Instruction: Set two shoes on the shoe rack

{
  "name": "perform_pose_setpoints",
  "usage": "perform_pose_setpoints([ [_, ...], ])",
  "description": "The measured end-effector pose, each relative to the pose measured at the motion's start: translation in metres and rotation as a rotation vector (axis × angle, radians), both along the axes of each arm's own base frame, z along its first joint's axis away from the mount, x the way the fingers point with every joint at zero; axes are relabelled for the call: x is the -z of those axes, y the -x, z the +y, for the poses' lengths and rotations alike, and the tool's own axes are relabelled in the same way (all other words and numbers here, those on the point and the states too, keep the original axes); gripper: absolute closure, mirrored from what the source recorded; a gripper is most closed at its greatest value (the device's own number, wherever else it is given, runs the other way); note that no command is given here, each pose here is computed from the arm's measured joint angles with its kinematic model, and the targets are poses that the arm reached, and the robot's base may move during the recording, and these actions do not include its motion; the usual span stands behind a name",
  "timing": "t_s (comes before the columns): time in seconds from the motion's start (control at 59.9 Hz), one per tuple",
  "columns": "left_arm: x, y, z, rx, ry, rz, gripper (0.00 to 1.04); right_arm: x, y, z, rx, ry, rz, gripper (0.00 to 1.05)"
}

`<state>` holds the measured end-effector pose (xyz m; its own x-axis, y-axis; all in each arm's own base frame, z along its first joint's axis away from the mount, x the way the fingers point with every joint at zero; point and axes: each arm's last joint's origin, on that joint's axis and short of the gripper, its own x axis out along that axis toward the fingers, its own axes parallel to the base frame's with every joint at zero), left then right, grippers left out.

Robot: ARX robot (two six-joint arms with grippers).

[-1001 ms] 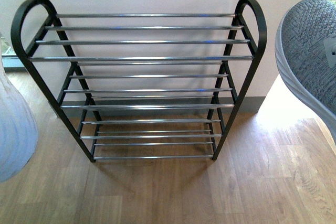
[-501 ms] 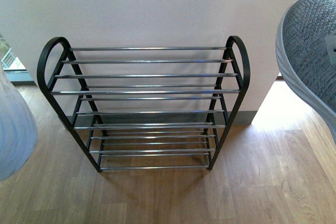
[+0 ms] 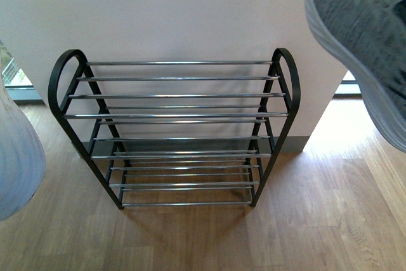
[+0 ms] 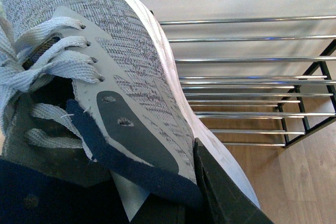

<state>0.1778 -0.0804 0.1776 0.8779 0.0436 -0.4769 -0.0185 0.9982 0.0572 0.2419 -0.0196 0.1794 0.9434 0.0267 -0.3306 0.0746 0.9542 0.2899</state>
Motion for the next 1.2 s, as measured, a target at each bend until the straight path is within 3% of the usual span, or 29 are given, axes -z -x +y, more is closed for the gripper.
perform_pose_setpoints([
  [0.334,0.000,0.000,0.000,0.001,0.000,0.000,1.03,0.003,-0.092,0.055,0.018,-0.105,0.157,1.03],
  [0.651,0.000,0.000,0.000,0.000,0.000,0.000,1.03,0.035,-0.160,0.110,0.079,-0.187,0.279,1.03],
  [0.851,0.000,0.000,0.000,0.000,0.000,0.000,1.03,0.053,-0.186,0.119,0.076,-0.240,0.343,1.03],
  [1.201,0.000,0.000,0.000,0.000,0.000,0.000,1.03,0.095,-0.212,0.111,0.141,-0.213,0.425,1.03],
])
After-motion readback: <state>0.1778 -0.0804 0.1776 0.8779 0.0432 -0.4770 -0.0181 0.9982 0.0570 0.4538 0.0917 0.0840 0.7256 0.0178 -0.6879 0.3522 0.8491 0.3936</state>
